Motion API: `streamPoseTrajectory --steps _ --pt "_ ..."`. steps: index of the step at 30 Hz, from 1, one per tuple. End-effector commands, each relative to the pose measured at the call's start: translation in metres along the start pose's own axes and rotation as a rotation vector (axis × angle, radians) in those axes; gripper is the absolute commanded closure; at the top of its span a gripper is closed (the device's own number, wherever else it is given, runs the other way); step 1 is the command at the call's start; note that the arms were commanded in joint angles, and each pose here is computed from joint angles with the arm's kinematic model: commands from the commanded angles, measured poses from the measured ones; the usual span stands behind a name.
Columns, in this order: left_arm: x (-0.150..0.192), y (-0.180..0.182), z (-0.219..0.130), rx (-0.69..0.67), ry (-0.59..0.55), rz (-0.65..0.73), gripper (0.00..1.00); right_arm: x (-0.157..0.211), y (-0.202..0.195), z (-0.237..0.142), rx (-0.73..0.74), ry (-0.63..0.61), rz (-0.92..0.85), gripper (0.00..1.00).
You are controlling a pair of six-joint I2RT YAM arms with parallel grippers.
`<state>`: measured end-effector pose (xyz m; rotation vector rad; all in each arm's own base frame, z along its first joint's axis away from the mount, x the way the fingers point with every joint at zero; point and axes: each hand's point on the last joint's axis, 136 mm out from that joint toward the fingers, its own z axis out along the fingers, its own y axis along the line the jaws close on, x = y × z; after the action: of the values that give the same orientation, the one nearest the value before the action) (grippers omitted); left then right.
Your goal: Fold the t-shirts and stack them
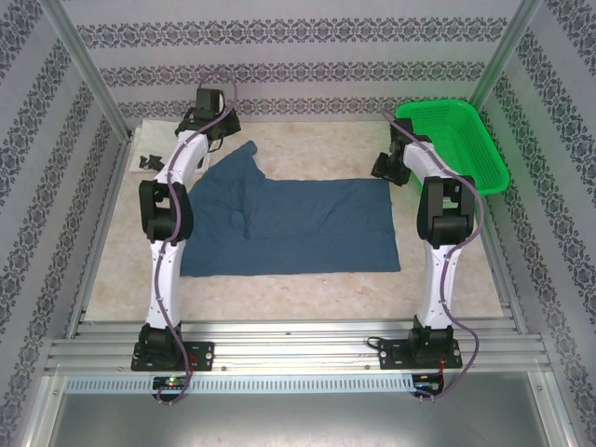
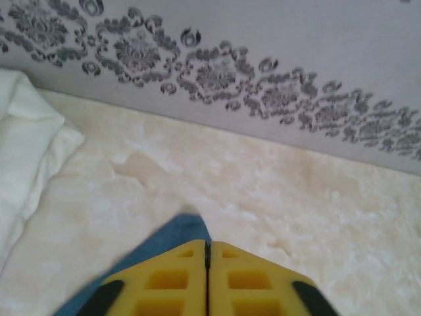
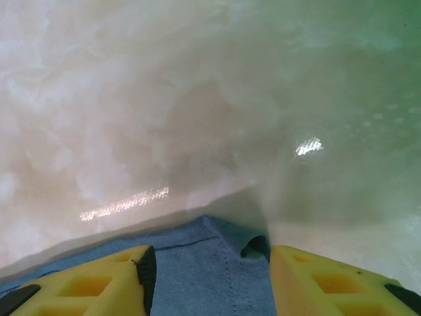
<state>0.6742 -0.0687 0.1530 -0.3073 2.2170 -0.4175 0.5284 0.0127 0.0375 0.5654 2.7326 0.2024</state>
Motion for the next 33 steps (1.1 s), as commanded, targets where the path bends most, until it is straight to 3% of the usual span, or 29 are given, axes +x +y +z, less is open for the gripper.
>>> streamPoseTrajectory --steps 1,3,7,23,30,33 --pt "0.039 0.021 0.022 -0.050 0.137 -0.007 0.71 0.007 -0.008 0.004 0.028 0.028 0.009 0.50" --pt "0.049 0.027 0.030 -0.070 0.168 -0.013 0.61 0.007 -0.008 0.003 0.027 0.028 0.003 0.50" --pt "0.065 0.038 0.042 -0.105 0.203 -0.015 0.57 0.007 -0.010 0.002 0.028 0.024 -0.001 0.49" --pt "0.090 0.052 0.065 -0.173 0.226 0.071 0.56 0.015 -0.005 -0.008 0.003 0.006 -0.009 0.49" --pt "0.114 0.049 0.060 -0.200 0.319 0.167 0.57 0.019 -0.004 -0.006 -0.012 0.011 0.007 0.49" --pt "0.126 0.058 0.059 -0.244 0.358 0.178 0.63 0.021 -0.003 -0.004 -0.021 0.013 0.012 0.49"
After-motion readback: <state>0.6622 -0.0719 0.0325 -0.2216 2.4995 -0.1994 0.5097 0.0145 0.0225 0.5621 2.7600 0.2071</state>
